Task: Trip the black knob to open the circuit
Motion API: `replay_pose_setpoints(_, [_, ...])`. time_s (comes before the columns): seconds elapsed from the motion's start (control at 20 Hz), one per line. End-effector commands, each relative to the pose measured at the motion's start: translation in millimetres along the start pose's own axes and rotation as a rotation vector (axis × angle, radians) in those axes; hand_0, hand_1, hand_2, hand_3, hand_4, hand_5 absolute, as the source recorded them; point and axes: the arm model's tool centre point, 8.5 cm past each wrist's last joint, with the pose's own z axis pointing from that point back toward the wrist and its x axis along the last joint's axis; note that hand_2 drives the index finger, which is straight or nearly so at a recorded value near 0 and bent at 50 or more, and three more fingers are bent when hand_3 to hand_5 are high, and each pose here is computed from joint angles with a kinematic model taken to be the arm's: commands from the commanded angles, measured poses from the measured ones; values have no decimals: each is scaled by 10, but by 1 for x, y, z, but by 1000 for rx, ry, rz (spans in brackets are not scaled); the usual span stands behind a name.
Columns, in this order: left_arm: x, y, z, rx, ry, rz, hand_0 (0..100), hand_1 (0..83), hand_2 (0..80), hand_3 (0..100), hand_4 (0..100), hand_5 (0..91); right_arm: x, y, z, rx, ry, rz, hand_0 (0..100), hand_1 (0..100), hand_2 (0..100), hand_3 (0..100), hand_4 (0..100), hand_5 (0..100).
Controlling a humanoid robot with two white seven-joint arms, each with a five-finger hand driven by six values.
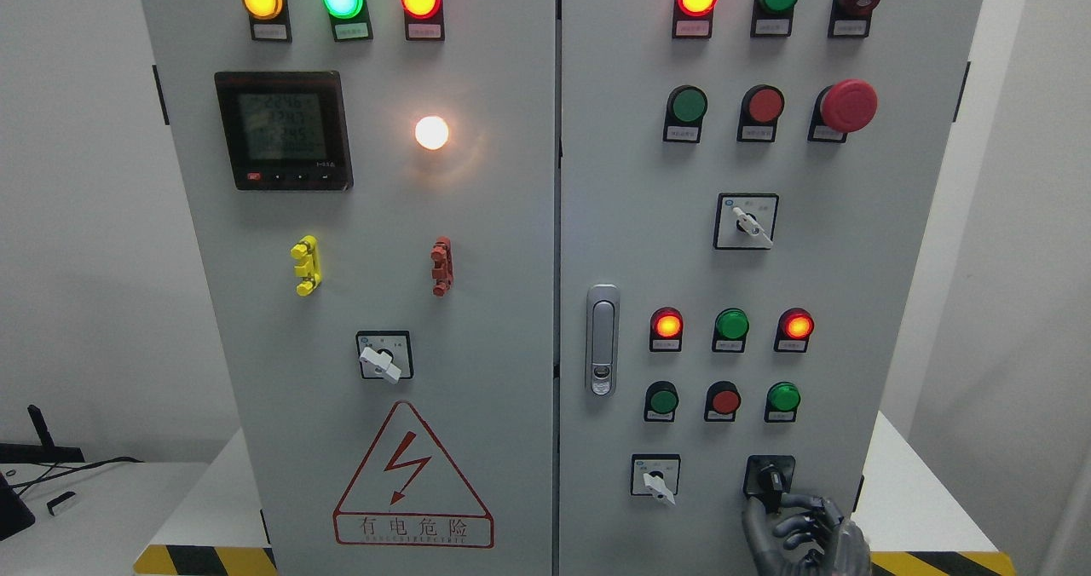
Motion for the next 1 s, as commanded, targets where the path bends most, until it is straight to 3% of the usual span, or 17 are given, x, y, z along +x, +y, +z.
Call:
replay_pose_setpoints(0.0, [0,0,0,-5,-1,-30,120,389,0,0,0,0,0,2,0,4,1,0,308,715,502,776,825,954])
replay_pose_setpoints(0.95, [0,-1,0,-6,0,-30,120,389,0,0,0,0,0,3,-1,20,4,-10,324,710,509,789,833,962])
